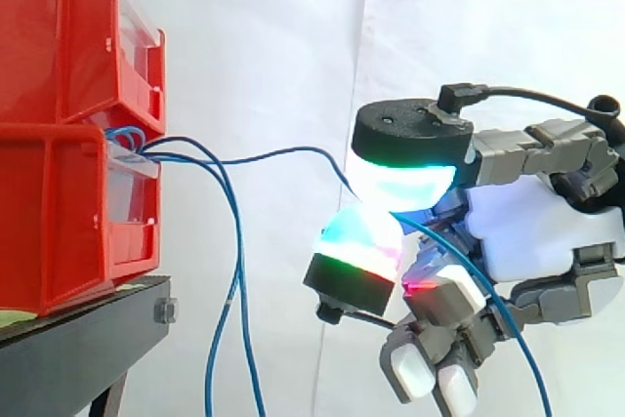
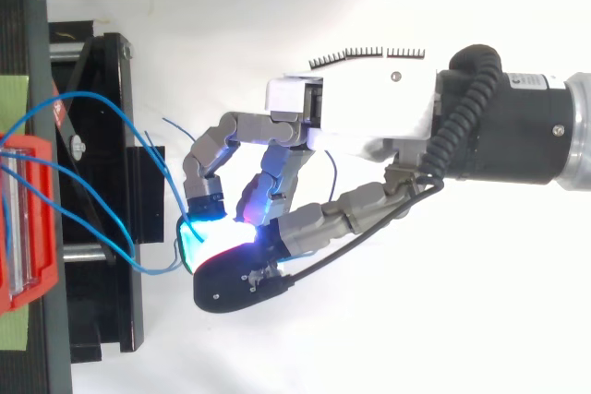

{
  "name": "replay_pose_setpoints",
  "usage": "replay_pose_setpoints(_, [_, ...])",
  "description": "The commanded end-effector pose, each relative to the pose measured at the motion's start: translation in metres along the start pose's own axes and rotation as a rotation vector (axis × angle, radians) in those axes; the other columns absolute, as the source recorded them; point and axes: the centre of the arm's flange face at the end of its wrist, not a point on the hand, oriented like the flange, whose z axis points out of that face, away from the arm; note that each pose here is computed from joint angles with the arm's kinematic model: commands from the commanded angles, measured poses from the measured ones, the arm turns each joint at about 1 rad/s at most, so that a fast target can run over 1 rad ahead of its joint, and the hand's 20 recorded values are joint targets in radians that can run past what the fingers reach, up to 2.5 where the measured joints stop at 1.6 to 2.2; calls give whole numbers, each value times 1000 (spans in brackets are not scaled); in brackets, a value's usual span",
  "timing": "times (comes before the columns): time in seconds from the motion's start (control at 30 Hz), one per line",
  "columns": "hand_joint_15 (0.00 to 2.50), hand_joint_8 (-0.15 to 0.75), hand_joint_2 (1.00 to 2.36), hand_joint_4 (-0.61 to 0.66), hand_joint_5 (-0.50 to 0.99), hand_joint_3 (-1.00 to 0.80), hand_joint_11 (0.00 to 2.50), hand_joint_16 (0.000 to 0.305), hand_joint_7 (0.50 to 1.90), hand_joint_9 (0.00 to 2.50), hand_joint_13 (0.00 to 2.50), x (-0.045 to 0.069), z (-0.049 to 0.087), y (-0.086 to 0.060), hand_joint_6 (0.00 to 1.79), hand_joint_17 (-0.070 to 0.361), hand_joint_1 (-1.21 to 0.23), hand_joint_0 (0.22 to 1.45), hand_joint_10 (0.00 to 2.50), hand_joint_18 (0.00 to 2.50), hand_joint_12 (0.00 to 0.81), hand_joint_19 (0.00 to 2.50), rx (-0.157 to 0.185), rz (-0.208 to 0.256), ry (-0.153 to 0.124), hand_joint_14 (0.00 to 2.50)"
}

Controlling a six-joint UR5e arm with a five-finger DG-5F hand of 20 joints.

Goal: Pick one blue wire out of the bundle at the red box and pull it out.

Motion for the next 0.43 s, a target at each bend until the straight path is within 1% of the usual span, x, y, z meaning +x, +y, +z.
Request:
replay_pose_setpoints(0.0, [505,400,1000,-33,-107,56,771,62,1044,1120,897,0,0,0,969,140,-813,642,9,900,483,426,0,0,0,13])
replay_pose_setpoints(0.4, [502,399,1000,-37,-107,55,764,62,1040,1111,894,0,0,-1,969,140,-812,643,8,898,484,415,2,0,0,14])
